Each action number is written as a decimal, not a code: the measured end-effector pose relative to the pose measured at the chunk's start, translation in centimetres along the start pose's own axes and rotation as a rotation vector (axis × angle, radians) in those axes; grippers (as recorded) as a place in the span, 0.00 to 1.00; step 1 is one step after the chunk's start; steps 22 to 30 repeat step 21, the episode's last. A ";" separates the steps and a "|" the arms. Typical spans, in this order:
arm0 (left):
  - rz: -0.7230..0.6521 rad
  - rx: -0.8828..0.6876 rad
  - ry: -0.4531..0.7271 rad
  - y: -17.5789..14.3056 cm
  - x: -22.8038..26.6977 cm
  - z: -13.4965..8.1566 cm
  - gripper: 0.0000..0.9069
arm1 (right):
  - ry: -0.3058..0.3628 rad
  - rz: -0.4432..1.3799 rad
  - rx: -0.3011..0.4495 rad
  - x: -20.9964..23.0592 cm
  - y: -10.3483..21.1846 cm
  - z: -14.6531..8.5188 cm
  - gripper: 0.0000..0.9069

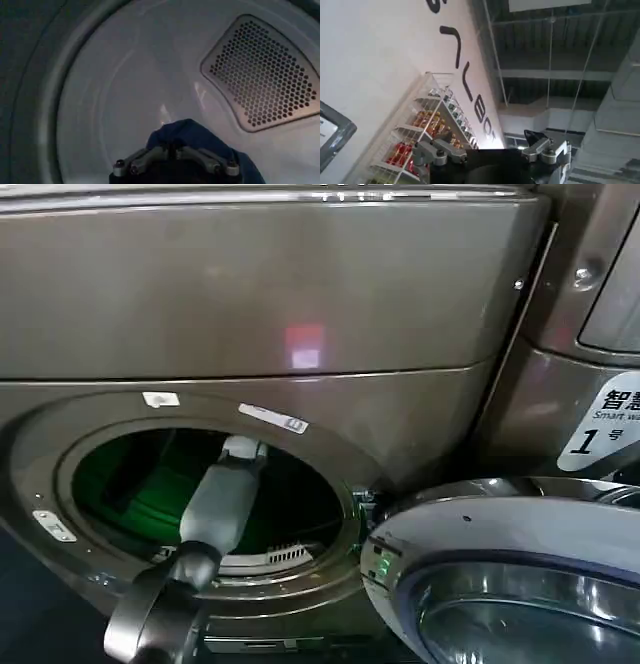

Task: Grasp the clothes from the dryer.

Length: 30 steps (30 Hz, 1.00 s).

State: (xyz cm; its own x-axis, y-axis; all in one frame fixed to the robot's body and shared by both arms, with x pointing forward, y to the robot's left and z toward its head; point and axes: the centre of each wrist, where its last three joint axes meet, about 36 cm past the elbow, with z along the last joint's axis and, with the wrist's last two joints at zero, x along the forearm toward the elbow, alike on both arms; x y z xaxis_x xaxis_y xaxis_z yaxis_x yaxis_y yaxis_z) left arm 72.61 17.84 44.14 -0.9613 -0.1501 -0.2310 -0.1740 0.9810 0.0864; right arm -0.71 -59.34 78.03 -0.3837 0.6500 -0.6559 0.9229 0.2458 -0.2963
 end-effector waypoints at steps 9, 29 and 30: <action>-0.010 0.002 0.000 -0.3 0.1 0.3 0.00 | -0.001 0.011 0.013 -0.1 -0.3 -0.3 1.00; -0.013 0.000 -0.003 -0.3 0.1 0.4 0.00 | 0.005 0.002 0.032 0.0 -0.4 -0.5 1.00; -0.013 0.000 -0.003 -0.3 0.1 0.4 0.00 | 0.005 0.002 0.032 0.0 -0.4 -0.5 1.00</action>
